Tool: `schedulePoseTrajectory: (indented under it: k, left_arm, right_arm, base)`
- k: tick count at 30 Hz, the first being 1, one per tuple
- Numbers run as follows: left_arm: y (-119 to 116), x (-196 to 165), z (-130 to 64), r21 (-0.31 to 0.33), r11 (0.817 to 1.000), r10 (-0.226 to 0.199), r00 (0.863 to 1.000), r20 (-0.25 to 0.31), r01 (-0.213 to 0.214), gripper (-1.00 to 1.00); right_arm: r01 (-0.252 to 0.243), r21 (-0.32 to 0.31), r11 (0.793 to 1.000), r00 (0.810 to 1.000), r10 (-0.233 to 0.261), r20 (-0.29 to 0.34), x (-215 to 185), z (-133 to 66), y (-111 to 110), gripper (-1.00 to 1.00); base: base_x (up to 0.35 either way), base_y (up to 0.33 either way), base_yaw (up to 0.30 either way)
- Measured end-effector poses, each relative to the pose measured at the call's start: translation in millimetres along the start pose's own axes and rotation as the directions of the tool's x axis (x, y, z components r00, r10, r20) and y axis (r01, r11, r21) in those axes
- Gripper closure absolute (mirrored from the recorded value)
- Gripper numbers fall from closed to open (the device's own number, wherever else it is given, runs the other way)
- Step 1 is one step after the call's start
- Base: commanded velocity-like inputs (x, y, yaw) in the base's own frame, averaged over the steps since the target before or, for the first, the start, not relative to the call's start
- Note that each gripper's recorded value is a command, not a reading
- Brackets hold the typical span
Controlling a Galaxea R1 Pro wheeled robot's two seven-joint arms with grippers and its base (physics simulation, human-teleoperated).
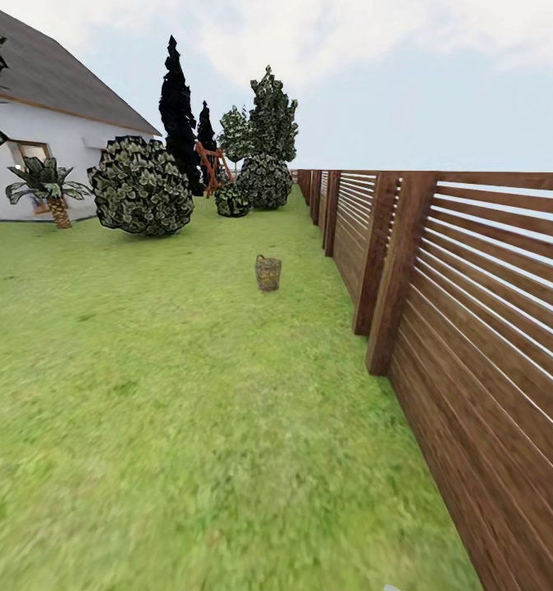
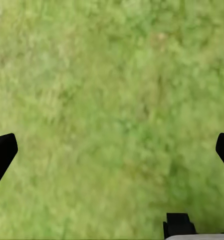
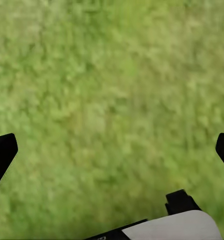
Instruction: Take the three Easter eggs out of the wicker basket on the lawn in the garden, then place them on the lawn next to a single tree (choose any tree) so that all three eggs are next to the same tree and none are left in the basket.
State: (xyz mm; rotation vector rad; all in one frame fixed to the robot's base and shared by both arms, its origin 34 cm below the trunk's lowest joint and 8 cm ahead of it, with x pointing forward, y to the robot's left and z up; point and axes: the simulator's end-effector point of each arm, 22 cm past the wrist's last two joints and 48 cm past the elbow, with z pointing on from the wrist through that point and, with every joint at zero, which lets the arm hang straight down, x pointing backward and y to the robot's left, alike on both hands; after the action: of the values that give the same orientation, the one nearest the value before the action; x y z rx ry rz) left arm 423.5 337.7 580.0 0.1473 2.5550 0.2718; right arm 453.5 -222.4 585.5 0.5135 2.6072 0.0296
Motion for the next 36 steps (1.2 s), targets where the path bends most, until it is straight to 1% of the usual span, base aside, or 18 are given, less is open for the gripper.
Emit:
schedulePoseTrajectory:
  k: [10, 18, 36]
  left_arm:
    - [0.0, 0.1, 0.0, 0.000, 1.000, 0.000, 1.000, 0.000, 0.000, -1.00]
    - [-0.1, 0.1, 0.0, 0.000, 1.000, 0.001, 1.000, 0.000, -0.001, -1.00]
    - [0.0, 0.2, 0.0, 0.000, 1.000, 0.000, 1.000, 0.000, 0.000, -1.00]
  right_arm:
    - [0.000, 0.000, 1.000, 1.000, 0.000, 0.001, -0.1, 0.0, 0.0, -1.00]
    - [0.000, 0.000, 1.000, 1.000, 0.000, 0.001, -0.5, 0.0, 0.2, -1.00]
    - [0.000, 0.000, 1.000, 1.000, 0.000, 0.001, -0.2, 0.0, 0.0, -1.00]
  base:
    - [0.260, 0.000, 0.005]
    - [0.260, 0.004, 0.107]
    - [0.260, 0.019, 0.004]
